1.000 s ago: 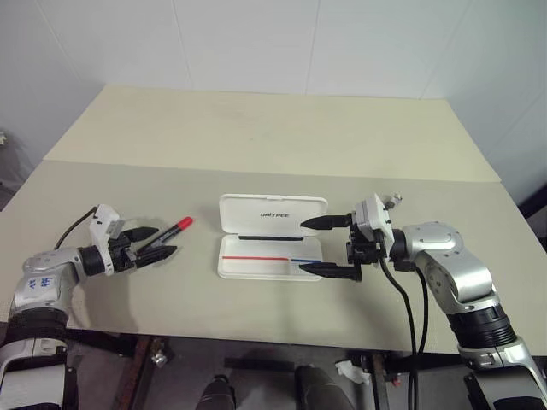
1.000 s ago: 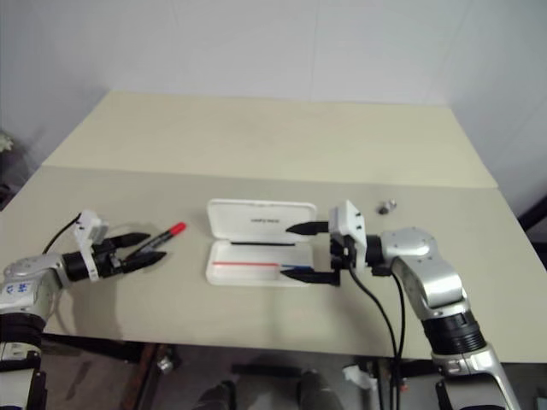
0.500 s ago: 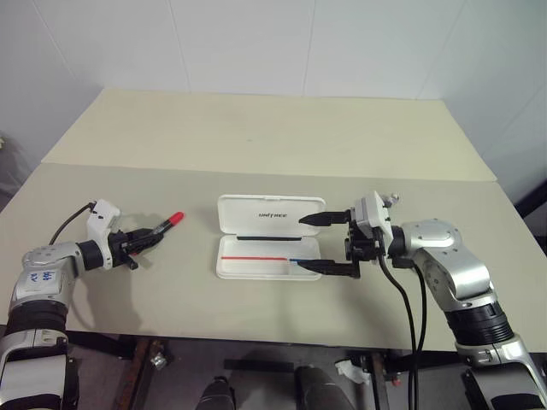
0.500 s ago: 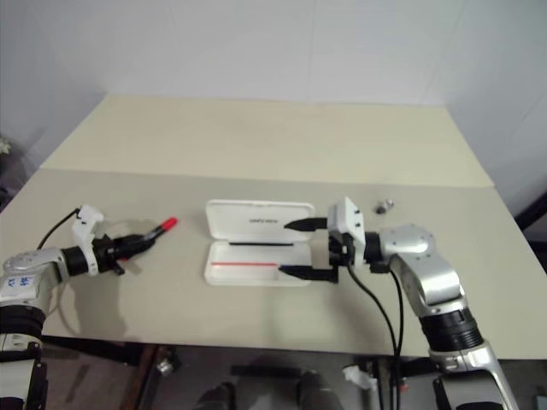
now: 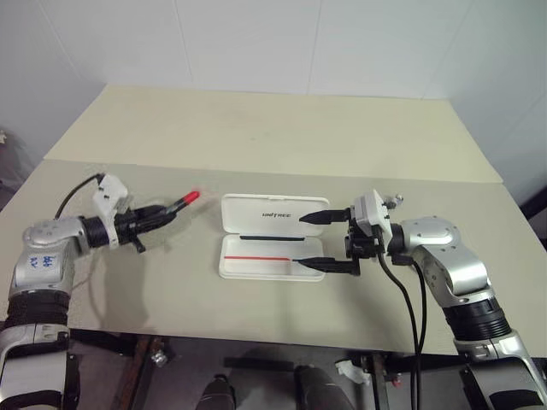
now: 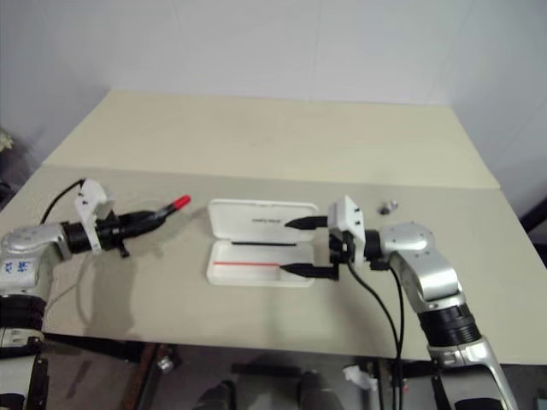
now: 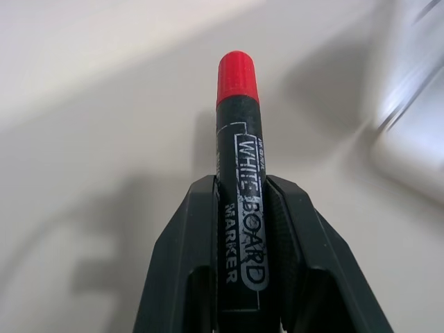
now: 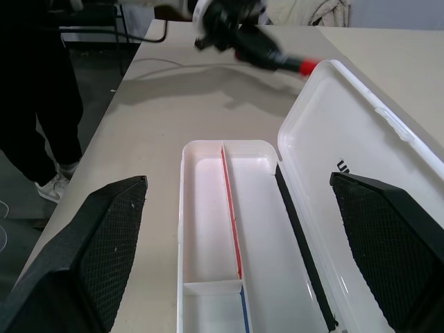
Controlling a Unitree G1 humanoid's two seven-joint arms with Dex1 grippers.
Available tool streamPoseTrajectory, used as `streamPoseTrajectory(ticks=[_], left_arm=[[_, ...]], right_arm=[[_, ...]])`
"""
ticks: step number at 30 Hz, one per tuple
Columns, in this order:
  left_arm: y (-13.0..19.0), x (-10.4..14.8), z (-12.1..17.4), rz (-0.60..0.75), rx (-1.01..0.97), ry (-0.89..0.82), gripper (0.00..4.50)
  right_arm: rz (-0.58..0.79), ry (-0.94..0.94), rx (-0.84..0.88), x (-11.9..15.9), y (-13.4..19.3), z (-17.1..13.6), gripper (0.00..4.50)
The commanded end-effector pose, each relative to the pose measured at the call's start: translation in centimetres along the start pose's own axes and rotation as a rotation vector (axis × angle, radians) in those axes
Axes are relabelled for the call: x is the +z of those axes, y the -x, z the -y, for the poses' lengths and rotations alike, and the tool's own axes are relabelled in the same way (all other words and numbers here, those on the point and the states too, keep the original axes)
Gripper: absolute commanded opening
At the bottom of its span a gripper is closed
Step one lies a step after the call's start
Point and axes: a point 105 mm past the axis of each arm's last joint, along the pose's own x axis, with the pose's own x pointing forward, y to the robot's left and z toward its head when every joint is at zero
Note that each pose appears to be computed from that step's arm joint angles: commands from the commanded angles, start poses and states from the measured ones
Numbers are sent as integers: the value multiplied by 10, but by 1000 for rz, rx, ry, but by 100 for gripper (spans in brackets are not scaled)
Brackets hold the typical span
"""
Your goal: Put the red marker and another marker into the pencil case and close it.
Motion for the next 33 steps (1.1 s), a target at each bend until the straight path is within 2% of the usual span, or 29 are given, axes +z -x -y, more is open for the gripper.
streamPoseTrajectory(ticks=[1,6,13,19,24,33], left_arm=[[-3,44,17,118,-120,-79,64],[-18,68,59,146,-356,-102,64],[-42,65,99,57,-565,-100,64],[-67,49,101,-80,-576,-114,64],[-87,54,105,-72,-596,-155,64],[-115,41,113,-134,-600,-191,64]], right_arm=[[12,35,10,8,3,0,450],[9,28,3,7,5,-1,450],[1,26,-10,5,8,0,450],[-5,26,-23,4,10,1,450],[-6,25,-32,4,10,1,450],[-12,28,-63,3,15,2,450]])
